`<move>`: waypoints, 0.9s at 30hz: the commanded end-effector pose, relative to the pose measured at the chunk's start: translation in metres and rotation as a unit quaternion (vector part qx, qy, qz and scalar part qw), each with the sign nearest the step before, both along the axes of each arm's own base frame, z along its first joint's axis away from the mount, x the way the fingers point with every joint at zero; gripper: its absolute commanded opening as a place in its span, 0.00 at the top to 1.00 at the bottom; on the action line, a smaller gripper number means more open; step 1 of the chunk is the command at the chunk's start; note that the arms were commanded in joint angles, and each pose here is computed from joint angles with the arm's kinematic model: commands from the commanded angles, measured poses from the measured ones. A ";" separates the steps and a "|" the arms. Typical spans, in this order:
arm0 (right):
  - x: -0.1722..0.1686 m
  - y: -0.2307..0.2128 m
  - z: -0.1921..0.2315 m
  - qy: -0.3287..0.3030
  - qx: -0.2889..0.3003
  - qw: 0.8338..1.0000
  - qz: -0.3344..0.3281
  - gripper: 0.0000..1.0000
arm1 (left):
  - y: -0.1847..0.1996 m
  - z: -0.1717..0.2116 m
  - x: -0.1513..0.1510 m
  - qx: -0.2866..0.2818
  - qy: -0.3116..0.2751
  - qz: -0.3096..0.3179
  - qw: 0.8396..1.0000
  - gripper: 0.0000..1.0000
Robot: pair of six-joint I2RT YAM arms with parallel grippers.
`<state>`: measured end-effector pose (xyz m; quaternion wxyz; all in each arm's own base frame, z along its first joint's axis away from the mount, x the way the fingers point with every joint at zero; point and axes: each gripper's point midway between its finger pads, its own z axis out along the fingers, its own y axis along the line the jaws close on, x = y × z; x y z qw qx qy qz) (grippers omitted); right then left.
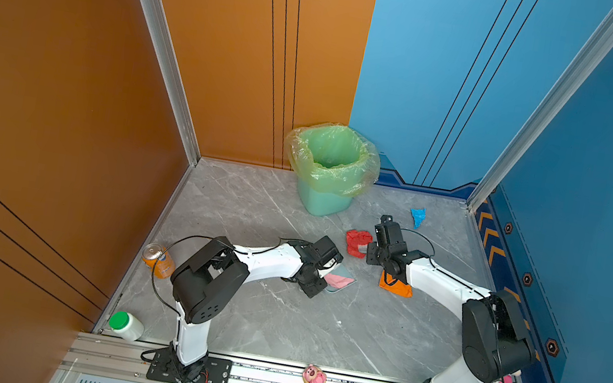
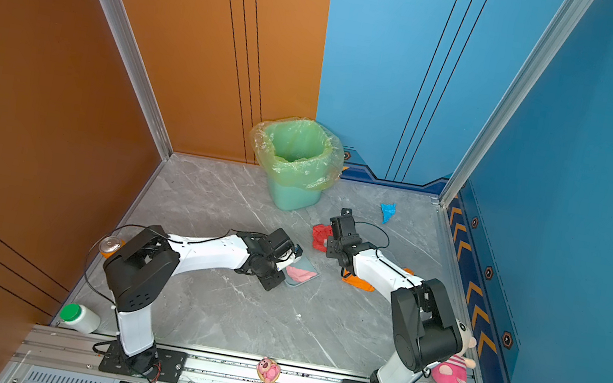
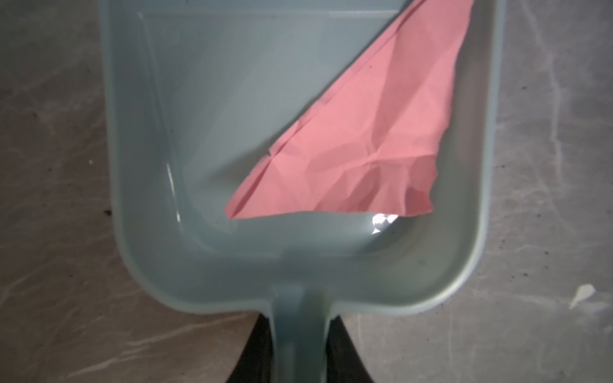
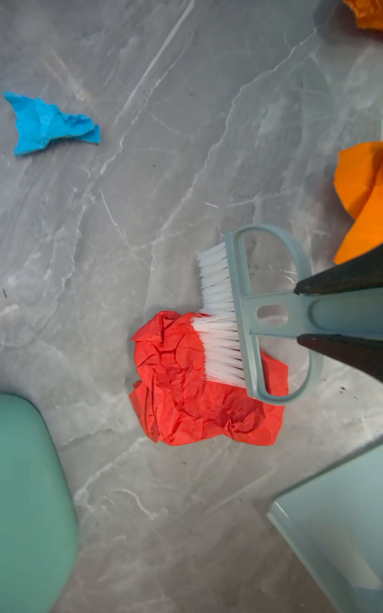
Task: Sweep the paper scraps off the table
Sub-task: 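Push the red scrap toward the dustpan with the right gripper's brush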
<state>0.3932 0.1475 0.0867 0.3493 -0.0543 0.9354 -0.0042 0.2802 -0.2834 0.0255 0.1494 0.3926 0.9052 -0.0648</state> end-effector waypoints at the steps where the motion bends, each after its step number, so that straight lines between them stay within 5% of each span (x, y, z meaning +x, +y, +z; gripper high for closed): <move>1: -0.040 0.001 -0.013 0.056 -0.019 0.997 0.047 1.00 | 0.006 -0.015 -0.011 0.031 0.021 -0.011 0.999 1.00; 13: -0.093 0.030 -0.003 0.097 -0.003 0.982 0.164 1.00 | 0.004 -0.016 -0.008 0.032 0.020 -0.009 0.999 1.00; 27: -0.101 0.047 0.005 0.089 0.020 0.977 0.193 1.00 | 0.002 -0.014 -0.007 0.030 0.017 -0.009 0.999 1.00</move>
